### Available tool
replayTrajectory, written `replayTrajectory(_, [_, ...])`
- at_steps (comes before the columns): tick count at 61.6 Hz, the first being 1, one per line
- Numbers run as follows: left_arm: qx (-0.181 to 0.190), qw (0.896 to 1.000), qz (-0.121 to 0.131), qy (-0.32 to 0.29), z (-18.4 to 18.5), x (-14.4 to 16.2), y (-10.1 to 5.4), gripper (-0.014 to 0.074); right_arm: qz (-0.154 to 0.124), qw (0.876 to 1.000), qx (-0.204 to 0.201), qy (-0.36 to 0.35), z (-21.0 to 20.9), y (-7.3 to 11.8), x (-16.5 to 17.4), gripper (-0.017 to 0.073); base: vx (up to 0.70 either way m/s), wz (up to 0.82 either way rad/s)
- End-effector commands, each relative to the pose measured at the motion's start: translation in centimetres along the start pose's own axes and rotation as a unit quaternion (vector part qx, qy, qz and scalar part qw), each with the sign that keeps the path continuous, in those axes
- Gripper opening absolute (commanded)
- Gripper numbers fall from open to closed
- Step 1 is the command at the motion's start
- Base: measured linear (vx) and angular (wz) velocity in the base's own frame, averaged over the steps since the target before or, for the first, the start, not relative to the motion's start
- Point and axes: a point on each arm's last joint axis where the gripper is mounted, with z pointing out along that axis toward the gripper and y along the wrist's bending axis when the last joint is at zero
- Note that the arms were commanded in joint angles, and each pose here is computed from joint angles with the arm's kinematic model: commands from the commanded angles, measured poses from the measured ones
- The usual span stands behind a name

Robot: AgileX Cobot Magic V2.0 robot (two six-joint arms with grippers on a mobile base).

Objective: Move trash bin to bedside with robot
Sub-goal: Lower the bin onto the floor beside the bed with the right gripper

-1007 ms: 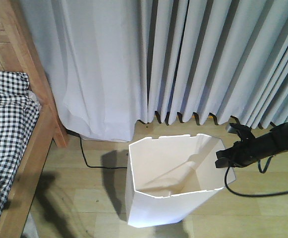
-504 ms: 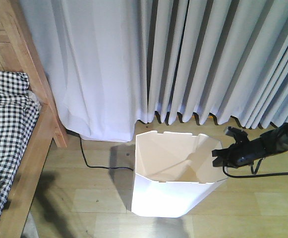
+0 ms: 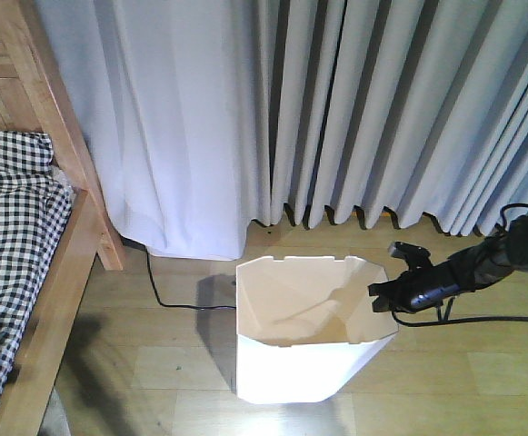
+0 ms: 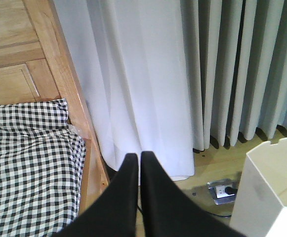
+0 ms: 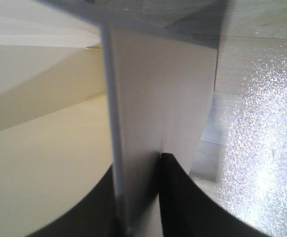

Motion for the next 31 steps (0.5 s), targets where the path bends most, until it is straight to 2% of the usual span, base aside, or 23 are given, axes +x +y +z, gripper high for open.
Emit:
replayTrajectory(1, [-0.003, 0.999, -0.002, -0.036, 0.0, -0.1, 0.0, -0.0007, 0.011, 0.997, -0.068, -0.043, -2.6, 2.6, -3.8, -0.0003, 0.00, 0.00])
replayTrajectory(6, [-0.003, 0.999, -0.002, -0.036, 0.0, -0.1, 0.0, -0.0007, 0.007, 0.997, -0.065, -0.047, -2.2, 2.7, -4.1, -0.0001, 0.00, 0.00])
replayTrajectory(15, [-0.003, 0.999, -0.002, -0.036, 0.0, -0.1, 0.0, -0.0007, 0.022, 0.996, -0.059, -0.061, -1.6, 2.2, -4.4, 0.0006, 0.00, 0.00])
replayTrajectory(31, [-0.003, 0.999, -0.002, -0.036, 0.0, -0.1, 0.0, -0.0007, 0.033, 0.996, -0.062, -0.061, 0.1, 1.4, -3.8, 0.0036, 0.00, 0.00])
